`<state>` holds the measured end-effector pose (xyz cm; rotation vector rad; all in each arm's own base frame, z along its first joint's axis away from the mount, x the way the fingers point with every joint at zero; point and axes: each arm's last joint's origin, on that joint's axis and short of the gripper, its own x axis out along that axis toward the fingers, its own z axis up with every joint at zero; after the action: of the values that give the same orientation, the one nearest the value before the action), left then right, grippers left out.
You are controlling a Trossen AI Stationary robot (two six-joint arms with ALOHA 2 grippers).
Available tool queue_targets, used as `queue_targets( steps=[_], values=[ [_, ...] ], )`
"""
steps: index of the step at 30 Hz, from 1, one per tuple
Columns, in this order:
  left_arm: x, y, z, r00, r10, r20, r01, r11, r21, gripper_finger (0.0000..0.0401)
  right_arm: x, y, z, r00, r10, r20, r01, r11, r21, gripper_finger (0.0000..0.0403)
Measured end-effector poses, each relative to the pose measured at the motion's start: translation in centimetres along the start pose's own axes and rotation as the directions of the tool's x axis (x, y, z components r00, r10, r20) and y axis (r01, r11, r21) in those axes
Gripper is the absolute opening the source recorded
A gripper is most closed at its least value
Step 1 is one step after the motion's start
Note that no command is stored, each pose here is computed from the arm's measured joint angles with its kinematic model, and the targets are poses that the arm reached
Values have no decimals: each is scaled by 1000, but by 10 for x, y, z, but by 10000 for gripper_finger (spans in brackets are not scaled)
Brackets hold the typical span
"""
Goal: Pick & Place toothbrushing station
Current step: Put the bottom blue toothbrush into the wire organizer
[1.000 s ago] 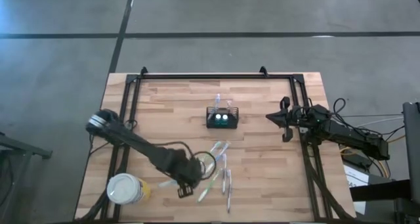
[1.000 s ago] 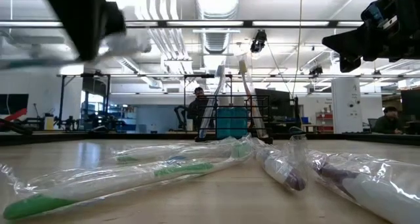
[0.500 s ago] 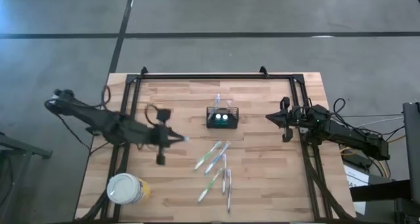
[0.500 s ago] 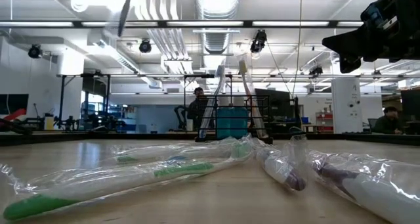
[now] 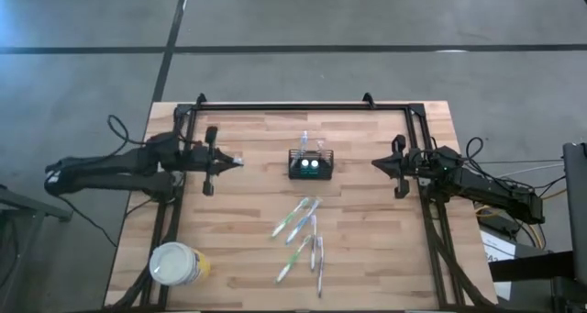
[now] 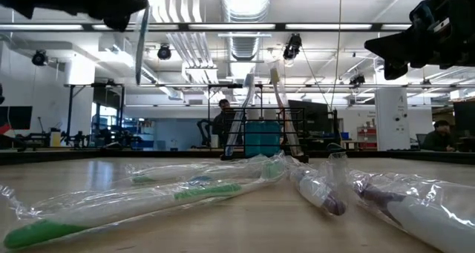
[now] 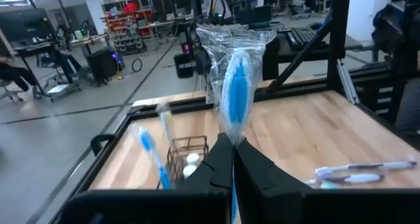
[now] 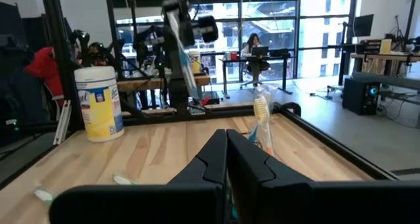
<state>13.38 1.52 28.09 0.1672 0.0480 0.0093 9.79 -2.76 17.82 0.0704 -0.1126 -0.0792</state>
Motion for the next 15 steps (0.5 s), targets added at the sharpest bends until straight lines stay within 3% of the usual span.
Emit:
queue_targets(
  steps=[7,15],
  values=[
    [-15,-4,-24,995,27,96,-29,999,17,1,0,0,4,999,4,37,-3,1000,-29,8],
    [-27,-7,-45,987,99,123,-107,992,61,1,-1,1,11,994,13,112,-3,996,-86,8]
  ],
)
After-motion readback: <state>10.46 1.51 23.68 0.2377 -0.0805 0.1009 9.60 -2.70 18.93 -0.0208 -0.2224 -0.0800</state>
